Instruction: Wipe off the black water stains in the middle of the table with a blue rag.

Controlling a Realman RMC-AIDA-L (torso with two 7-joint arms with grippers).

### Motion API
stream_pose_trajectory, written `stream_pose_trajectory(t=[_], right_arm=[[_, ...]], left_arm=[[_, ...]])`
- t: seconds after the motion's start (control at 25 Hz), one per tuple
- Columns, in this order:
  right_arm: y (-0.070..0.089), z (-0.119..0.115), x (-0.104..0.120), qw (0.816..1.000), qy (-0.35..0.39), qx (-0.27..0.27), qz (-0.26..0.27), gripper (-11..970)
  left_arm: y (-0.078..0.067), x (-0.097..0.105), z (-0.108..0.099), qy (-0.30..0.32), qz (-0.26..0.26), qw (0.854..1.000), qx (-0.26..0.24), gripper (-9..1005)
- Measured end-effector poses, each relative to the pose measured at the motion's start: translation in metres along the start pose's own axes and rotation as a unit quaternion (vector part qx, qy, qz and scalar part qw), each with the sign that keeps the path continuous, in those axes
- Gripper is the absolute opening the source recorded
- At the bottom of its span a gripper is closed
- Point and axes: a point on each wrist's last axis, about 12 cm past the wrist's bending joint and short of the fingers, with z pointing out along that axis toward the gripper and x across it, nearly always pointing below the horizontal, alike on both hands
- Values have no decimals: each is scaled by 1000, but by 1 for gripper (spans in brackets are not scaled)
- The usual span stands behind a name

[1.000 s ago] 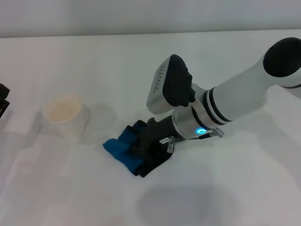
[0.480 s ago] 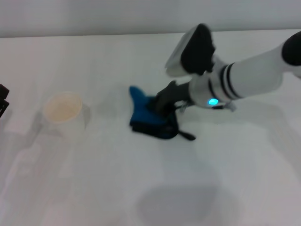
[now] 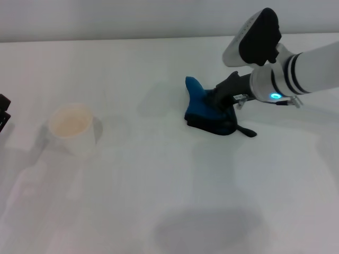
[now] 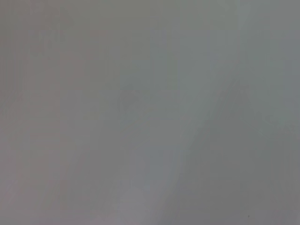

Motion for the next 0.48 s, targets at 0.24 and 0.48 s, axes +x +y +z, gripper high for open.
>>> stream_pose_trajectory(t=[0.24,0.48], right_arm=[[3,-5,-4,999,10,-25,-19,64],[8,-3,-8,999,13,-31,-36,66]], left_arm=[[0,0,-2,0,0,1000,-1,882],[-2,-1,-1,-8,-1,1000,6,882]])
